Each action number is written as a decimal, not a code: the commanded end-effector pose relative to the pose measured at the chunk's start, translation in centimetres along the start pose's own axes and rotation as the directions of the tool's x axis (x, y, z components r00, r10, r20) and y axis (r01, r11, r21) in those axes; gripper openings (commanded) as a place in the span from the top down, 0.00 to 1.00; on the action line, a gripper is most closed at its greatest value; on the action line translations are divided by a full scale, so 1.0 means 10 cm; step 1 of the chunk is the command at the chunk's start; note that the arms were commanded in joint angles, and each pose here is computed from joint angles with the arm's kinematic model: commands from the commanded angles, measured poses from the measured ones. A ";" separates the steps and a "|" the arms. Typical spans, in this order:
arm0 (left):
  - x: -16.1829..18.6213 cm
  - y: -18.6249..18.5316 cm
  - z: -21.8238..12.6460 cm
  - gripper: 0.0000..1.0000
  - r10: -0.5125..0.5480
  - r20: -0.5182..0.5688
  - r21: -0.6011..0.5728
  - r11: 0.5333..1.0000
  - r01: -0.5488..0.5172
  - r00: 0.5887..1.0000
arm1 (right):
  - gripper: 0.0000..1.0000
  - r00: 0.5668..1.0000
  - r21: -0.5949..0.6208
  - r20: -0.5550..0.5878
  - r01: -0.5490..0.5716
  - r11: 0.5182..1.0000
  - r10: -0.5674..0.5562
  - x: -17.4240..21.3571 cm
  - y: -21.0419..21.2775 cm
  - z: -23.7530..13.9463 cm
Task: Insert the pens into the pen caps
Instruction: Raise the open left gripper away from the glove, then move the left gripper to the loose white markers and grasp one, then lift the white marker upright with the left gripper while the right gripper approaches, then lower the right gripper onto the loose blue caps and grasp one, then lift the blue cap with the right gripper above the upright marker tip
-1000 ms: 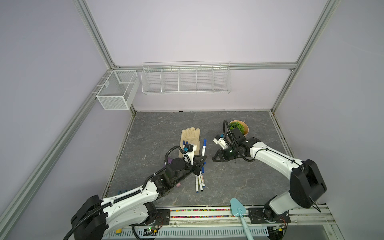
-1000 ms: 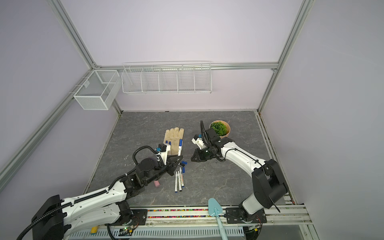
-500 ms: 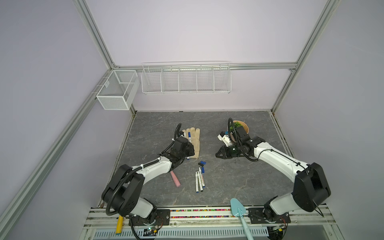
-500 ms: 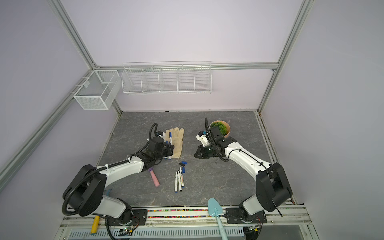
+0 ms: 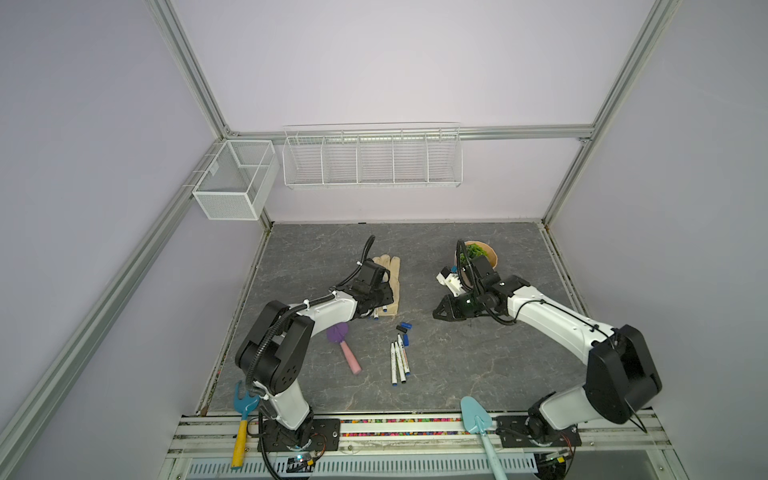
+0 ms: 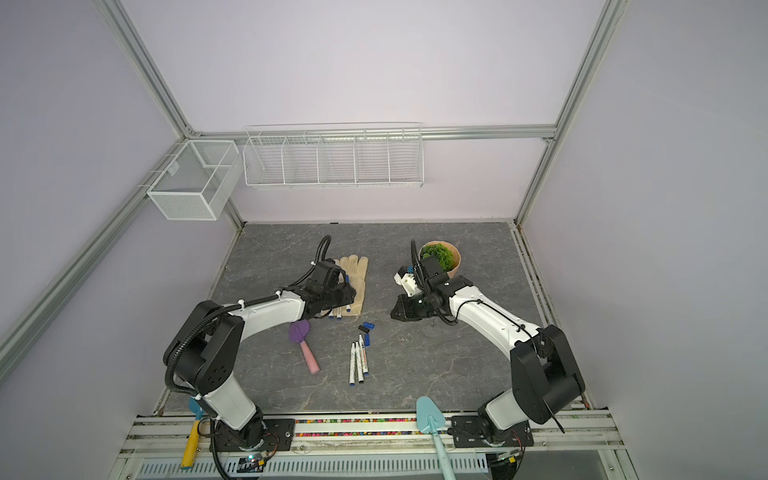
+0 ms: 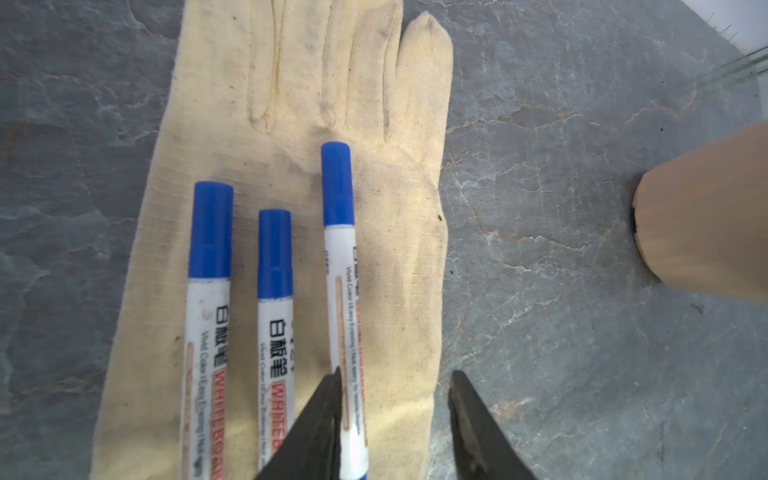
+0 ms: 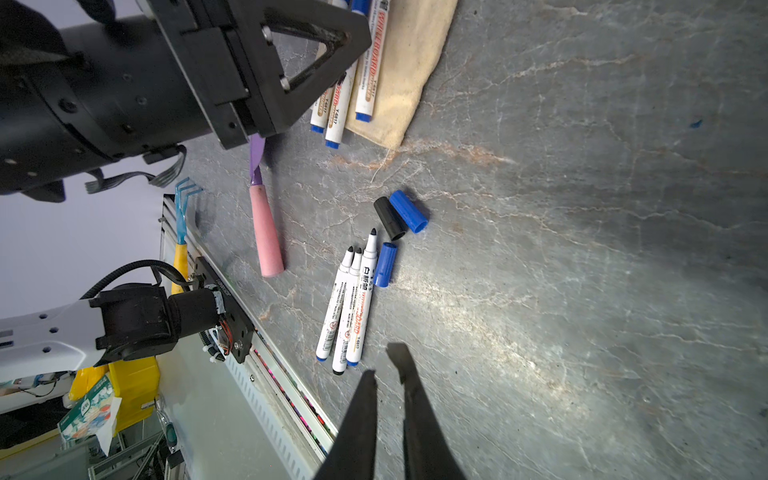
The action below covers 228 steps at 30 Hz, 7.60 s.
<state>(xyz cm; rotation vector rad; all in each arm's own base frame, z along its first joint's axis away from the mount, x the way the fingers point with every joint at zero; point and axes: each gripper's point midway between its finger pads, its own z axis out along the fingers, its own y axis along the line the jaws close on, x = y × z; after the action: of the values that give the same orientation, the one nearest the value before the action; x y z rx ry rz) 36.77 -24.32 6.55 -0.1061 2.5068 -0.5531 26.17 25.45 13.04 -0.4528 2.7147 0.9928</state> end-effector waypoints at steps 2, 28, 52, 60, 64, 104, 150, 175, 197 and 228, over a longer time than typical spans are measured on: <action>-0.05 -0.05 -0.09 0.58 -0.003 0.007 0.007 1.000 0.002 1.000 | 0.83 1.000 0.000 0.016 0.009 1.000 -0.009 0.01 -0.01 -0.05; 1.90 0.05 -0.98 0.33 0.485 -0.194 0.023 0.872 -0.490 0.853 | 0.83 1.000 0.055 -0.019 -0.020 0.998 0.021 0.05 -0.21 0.11; 2.04 0.55 -1.02 0.59 0.406 -0.326 -0.171 0.863 -0.475 0.854 | 0.83 1.000 0.056 -0.024 -0.010 0.998 0.012 0.03 -0.19 0.10; 2.02 0.51 -0.95 0.88 0.391 -0.332 -0.202 0.859 -0.470 0.858 | 0.83 1.000 0.058 -0.002 -0.016 0.998 0.016 0.00 -0.18 0.07; 1.76 0.28 -0.89 0.99 0.425 -0.233 -0.215 0.855 -0.473 0.875 | 0.82 0.999 0.032 0.011 -0.031 0.999 0.031 0.01 -0.16 0.08; 1.10 -0.98 -0.97 1.00 0.437 0.258 0.197 0.849 -0.489 0.862 | 0.82 0.999 -0.130 0.044 0.037 0.991 -0.032 -0.17 0.48 0.49; 0.79 -0.21 -0.92 1.00 0.236 0.279 -0.059 0.972 -0.228 0.931 | 0.60 0.999 0.001 0.000 0.052 0.999 -0.052 -0.01 0.26 0.42; 0.75 -0.03 -1.03 1.00 0.169 0.333 -0.060 0.986 -0.158 0.928 | 0.64 0.931 0.252 -0.344 0.221 0.942 -0.126 0.33 0.08 1.17; 0.76 -0.07 -1.01 1.00 0.178 0.327 -0.046 0.984 -0.172 0.928 | 0.73 0.908 0.435 -0.403 0.303 0.848 -0.118 0.44 -0.29 1.24; 1.10 -0.95 -1.02 1.00 0.417 0.275 0.290 0.823 -0.489 0.866 | 0.91 0.920 -0.015 0.343 0.205 0.979 -0.188 -0.49 0.79 -0.10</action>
<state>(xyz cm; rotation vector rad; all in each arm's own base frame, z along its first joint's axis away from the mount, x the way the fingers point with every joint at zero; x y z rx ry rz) 21.71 -29.70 10.53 0.4773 2.1644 -0.6656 27.86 30.55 18.69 -0.5058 2.3553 0.8813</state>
